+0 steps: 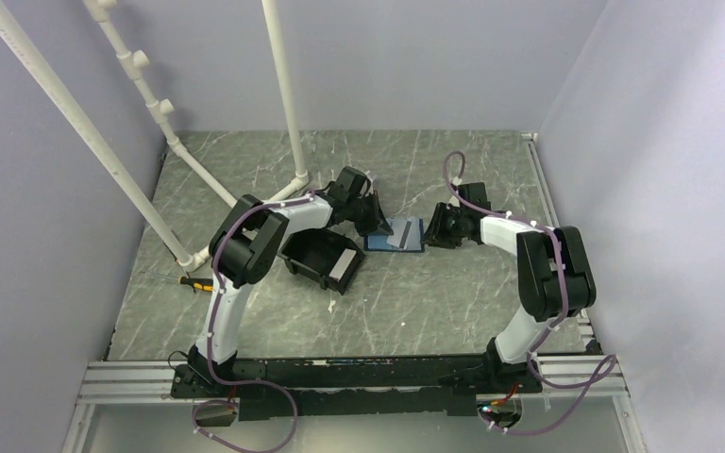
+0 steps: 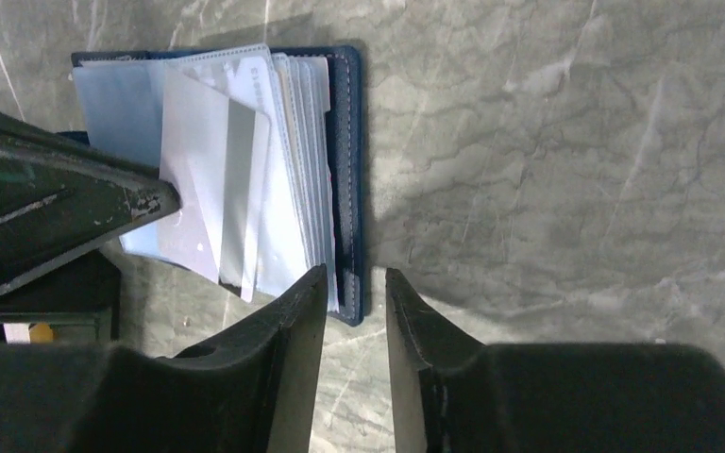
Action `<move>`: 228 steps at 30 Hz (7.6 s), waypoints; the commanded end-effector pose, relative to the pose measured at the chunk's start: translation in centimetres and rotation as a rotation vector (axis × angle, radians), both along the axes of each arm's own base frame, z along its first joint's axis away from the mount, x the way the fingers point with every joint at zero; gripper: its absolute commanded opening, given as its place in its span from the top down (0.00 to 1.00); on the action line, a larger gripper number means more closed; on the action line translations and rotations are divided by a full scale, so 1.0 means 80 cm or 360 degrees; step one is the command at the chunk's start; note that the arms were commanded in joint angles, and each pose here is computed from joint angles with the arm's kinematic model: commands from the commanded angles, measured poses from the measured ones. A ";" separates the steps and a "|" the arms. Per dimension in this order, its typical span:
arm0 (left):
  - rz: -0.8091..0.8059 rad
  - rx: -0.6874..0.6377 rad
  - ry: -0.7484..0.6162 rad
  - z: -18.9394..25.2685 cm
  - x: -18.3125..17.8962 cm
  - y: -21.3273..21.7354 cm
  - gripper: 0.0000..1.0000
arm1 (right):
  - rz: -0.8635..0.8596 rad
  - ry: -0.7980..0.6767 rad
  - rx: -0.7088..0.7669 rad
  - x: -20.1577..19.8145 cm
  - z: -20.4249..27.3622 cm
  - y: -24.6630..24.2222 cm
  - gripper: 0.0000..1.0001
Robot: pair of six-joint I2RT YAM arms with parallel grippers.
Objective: Put the credit cards into the card holder
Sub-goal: Insert the credit card into the card holder, then pick up the credit card from the storage box.
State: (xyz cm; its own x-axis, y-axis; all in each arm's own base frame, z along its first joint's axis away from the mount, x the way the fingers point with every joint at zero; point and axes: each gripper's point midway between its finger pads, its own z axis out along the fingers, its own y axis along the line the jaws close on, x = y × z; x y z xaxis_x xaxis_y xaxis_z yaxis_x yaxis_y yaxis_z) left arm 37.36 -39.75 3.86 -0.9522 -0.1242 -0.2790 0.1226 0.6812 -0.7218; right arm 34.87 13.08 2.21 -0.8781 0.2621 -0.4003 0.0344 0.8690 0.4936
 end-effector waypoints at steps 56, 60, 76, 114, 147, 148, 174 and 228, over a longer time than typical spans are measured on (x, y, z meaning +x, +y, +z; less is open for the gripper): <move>0.0378 -0.0002 -0.0071 0.019 0.030 0.031 1.00 | -0.0008 0.0126 0.0142 -0.018 -0.027 0.032 0.78; 0.0300 -0.0052 -0.0046 0.018 0.022 0.019 1.00 | -0.0003 0.0116 0.0155 -0.016 -0.023 0.034 0.79; -0.0124 -0.0077 0.0013 0.006 -0.014 0.002 1.00 | 0.0019 -0.0060 0.0190 0.017 0.026 0.028 0.67; -0.0278 0.0127 -0.0215 0.029 -0.003 0.009 0.47 | 0.0039 -0.0012 0.0349 0.020 0.007 0.036 0.82; -0.0687 -0.0032 -0.0432 0.195 -0.051 0.004 0.15 | 0.0030 -0.0146 -0.0058 -0.012 0.062 -0.018 0.43; -0.0687 -0.0027 -0.0443 0.206 -0.056 0.013 0.14 | 0.0030 -0.0163 -0.0076 -0.017 0.071 -0.018 0.41; -0.0364 0.0262 -0.0675 0.267 -0.182 0.198 0.11 | 0.0288 0.0001 0.0864 -0.122 0.053 0.220 0.67; -0.0222 0.0348 -0.0222 0.093 -0.070 0.266 0.20 | 0.0606 0.0016 0.0763 -0.076 0.057 0.297 0.65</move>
State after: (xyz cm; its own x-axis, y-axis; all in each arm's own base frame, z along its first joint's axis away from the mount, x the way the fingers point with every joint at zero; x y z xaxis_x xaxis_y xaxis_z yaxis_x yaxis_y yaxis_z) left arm 30.26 -17.66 10.25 -0.9303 0.0773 -0.3586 0.2516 0.8460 -0.4702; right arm 28.80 36.37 6.28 -0.9516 0.1073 -0.2880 -0.1888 0.5355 0.8232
